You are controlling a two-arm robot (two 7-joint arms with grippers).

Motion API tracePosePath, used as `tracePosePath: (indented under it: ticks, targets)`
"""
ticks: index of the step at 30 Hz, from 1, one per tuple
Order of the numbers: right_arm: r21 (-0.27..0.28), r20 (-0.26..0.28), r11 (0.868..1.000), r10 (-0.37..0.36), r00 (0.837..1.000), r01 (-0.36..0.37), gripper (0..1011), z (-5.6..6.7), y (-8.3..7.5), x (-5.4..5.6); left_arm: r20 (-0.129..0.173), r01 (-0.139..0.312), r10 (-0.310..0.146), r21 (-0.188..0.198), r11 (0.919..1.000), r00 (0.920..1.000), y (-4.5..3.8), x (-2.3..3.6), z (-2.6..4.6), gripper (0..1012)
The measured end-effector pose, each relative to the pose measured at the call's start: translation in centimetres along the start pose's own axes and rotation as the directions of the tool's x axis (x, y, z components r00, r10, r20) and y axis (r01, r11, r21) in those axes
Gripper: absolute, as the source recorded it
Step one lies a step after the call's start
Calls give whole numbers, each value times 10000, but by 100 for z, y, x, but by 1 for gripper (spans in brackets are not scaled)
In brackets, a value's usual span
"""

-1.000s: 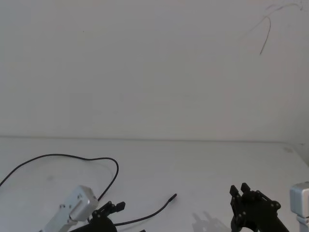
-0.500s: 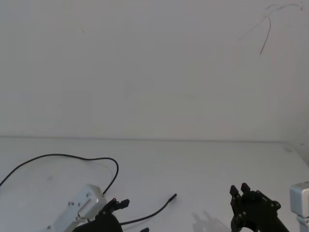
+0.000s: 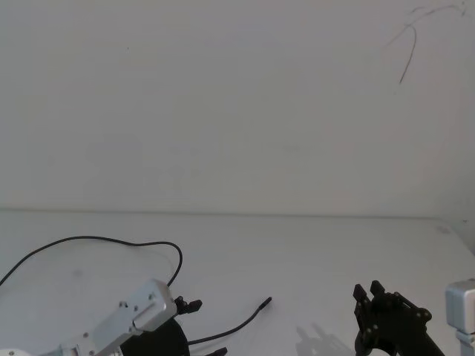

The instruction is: Pick up the data cable with the one hand.

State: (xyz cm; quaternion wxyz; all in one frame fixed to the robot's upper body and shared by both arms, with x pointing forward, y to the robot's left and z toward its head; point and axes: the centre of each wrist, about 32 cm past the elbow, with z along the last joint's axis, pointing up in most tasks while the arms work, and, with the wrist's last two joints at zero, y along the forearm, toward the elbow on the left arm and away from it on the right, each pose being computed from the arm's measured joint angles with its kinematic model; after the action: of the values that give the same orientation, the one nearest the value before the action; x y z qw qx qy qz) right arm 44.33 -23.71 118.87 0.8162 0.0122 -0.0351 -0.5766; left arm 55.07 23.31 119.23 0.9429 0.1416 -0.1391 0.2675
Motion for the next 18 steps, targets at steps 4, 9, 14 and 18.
tracePosePath:
  ticks: [4, 9, 14, 18]
  targets:
    - [-1, 0, 10000, 0, 10000, 0, 251, 0, 0, 0, 209, 113, -117, 196, 9997, 9997, -15, 43, -3, 1001]
    - [-1, 0, 10000, 0, 10000, 0, 251, 0, 0, 0, 362, 271, -287, 432, 9987, 9989, -39, 84, -5, 1001]
    - [1, 1, 10000, 0, 10000, 0, 251, 0, 0, 0, 422, 369, -395, 608, 9975, 9983, -55, 108, -8, 981]
    - [0, 0, 10000, 0, 10000, 0, 251, 0, 0, 0, 456, 418, -451, 712, 9966, 9979, -63, 124, -8, 907]
